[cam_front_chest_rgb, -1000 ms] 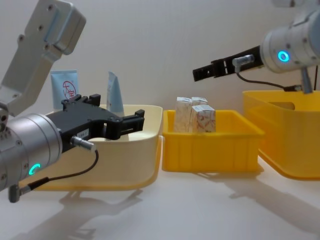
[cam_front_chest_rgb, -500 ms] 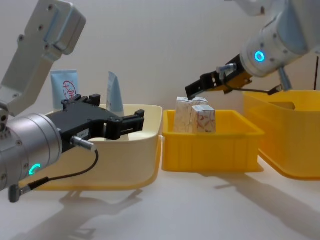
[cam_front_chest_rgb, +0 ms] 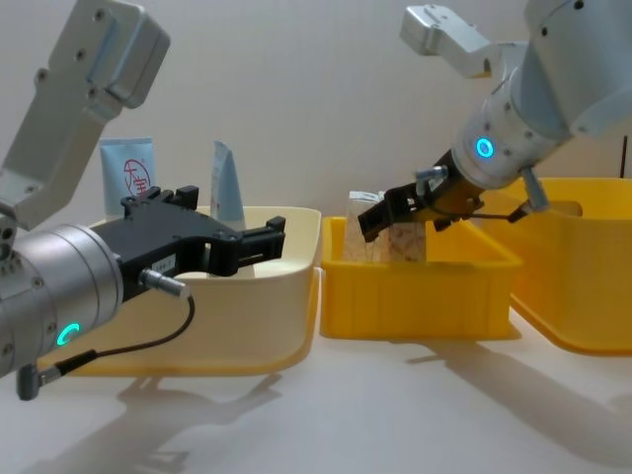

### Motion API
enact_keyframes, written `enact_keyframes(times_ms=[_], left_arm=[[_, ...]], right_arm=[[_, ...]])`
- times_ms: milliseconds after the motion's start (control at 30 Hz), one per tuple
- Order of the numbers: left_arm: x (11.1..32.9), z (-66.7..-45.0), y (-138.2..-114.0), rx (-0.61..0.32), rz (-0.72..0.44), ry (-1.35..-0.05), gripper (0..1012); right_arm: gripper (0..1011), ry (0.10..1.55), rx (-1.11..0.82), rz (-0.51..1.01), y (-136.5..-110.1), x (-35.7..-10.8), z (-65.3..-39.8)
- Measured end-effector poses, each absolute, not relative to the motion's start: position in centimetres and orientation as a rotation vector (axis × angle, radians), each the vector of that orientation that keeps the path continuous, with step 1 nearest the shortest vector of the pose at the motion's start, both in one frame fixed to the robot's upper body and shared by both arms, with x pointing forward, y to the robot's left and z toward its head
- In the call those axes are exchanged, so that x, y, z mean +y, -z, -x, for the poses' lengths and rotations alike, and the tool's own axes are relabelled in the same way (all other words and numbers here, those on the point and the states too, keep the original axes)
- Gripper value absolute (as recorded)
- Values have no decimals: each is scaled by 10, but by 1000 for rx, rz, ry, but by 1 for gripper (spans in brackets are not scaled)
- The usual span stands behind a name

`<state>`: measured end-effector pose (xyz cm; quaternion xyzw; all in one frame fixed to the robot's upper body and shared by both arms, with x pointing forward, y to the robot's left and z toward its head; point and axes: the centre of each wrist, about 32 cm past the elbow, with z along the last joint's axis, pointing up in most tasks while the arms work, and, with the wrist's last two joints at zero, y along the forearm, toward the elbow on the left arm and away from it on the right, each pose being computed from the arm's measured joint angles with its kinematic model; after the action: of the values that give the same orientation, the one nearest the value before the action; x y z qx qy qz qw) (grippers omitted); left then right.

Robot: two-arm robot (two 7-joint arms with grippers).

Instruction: Bimanual collaborative sorting of washing and personal care products

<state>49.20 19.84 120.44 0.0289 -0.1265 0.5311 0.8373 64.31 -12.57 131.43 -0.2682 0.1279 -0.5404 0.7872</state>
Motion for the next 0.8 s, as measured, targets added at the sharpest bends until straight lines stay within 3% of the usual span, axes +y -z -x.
enact_keyframes(times_ms=[467,633,800], left_arm=[[198,-492,-1204,-268,-61,-1124,1003],[198,-492,-1204,-268,-61,-1124,1003],[198,-492,-1204,-268,-61,-1124,1003]], right_arm=[[967,1169,277,561,-1302,-118,-651],[860,1170,276,558,-1300,-117,-653],[688,1170,275,555,-1298,-116,-653]])
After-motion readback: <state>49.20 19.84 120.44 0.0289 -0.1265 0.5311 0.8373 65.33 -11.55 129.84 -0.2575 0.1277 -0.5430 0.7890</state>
